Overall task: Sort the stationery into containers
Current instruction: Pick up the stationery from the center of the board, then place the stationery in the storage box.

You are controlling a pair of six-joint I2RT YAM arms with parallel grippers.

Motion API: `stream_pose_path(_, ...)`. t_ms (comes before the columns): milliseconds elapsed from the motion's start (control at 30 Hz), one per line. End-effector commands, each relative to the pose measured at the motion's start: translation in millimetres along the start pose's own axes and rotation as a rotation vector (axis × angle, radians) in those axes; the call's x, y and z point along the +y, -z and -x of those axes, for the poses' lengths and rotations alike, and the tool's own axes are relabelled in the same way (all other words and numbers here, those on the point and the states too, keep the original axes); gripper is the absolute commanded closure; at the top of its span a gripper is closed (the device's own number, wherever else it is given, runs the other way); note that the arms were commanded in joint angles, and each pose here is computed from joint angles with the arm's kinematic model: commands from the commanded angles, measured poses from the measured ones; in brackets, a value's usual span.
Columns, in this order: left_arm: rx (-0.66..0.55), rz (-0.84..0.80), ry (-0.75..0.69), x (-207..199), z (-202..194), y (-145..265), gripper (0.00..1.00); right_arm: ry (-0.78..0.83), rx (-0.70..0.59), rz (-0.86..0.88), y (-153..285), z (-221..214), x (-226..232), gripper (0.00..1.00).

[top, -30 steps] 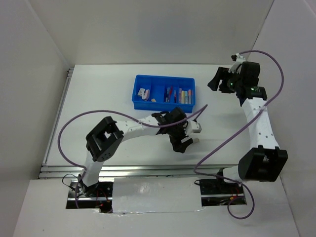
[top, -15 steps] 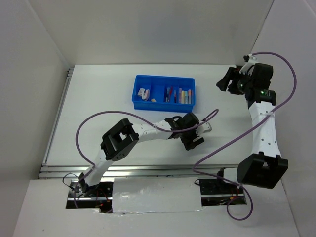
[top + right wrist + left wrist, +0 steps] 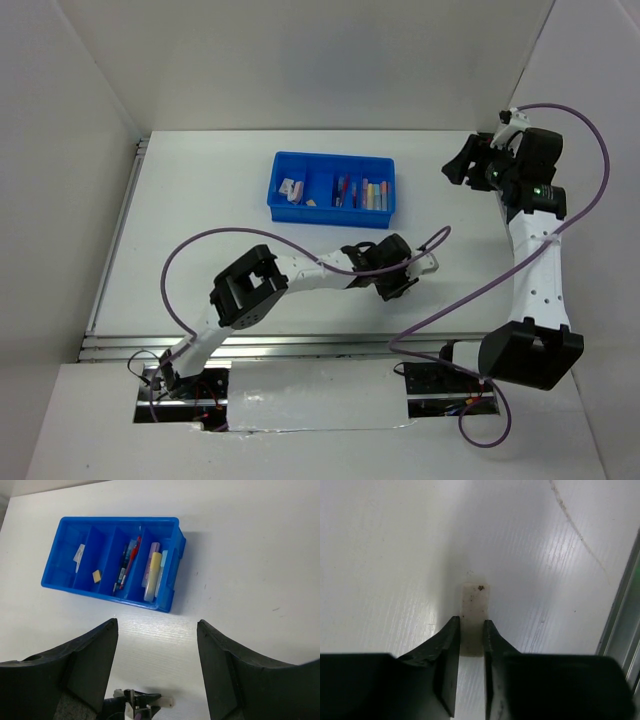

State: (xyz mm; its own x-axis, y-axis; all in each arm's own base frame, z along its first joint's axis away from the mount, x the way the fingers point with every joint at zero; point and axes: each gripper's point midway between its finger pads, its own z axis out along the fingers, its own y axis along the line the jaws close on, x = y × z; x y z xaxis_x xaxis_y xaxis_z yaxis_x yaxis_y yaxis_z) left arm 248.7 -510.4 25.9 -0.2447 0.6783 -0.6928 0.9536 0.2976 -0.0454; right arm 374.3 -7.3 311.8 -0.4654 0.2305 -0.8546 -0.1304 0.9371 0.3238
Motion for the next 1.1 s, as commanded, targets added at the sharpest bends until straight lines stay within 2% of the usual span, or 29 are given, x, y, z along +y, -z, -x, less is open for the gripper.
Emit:
stream_pose_path(0,0.134,-0.034,0.072,-0.9,-48.6,7.5,0.82,0.028,-0.029,0.015,10.9,6.8,6.2,0.29)
stream_pose_path(100,0.137,0.002,0.082,14.0,-50.4,28.5,0.93,0.024,-0.017,0.024,7.3,0.2,6.4,0.30)
stream_pose_path(167,0.107,0.021,0.071,20.4,-41.2,42.2,0.96,0.018,0.001,0.022,2.9,-7.4,3.7,0.30)
stream_pose_path(233,0.040,0.043,0.068,29.8,-16.8,69.6,1.00,0.016,0.020,0.023,-2.3,-14.5,2.9,0.30)
stream_pose_path(367,-0.133,0.077,0.144,50.7,44.5,137.8,1.00,0.006,0.051,0.018,-11.4,-26.8,-0.6,0.30)
stream_pose_path(467,-0.229,0.167,0.216,90.2,76.1,186.9,1.00,-0.008,0.074,0.016,-15.8,-35.6,-2.1,0.31)
stream_pose_path(600,-0.288,0.384,0.401,185.0,74.4,244.6,1.00,-0.014,0.117,0.032,-22.5,-51.5,1.8,0.32)
stream_pose_path(733,-0.271,0.521,0.536,245.5,57.6,263.8,1.00,0.059,0.168,0.128,-30.5,-70.4,27.6,0.37)
stream_pose_path(767,-0.267,0.523,0.577,253.2,55.2,257.0,1.00,0.112,0.189,0.170,-33.6,-80.1,40.0,0.41)
stream_pose_path(800,-0.252,0.593,0.608,268.4,46.1,260.8,1.00,0.163,0.203,0.199,-36.9,-85.7,46.1,0.43)
stream_pose_path(900,-0.200,0.610,0.671,283.5,26.5,243.0,1.00,0.262,0.257,0.270,-47.4,-107.7,67.4,0.53)
stream_pose_path(1067,-0.189,0.569,0.748,302.6,5.8,216.9,1.00,0.290,0.323,0.320,-72.4,-125.2,81.8,0.60)
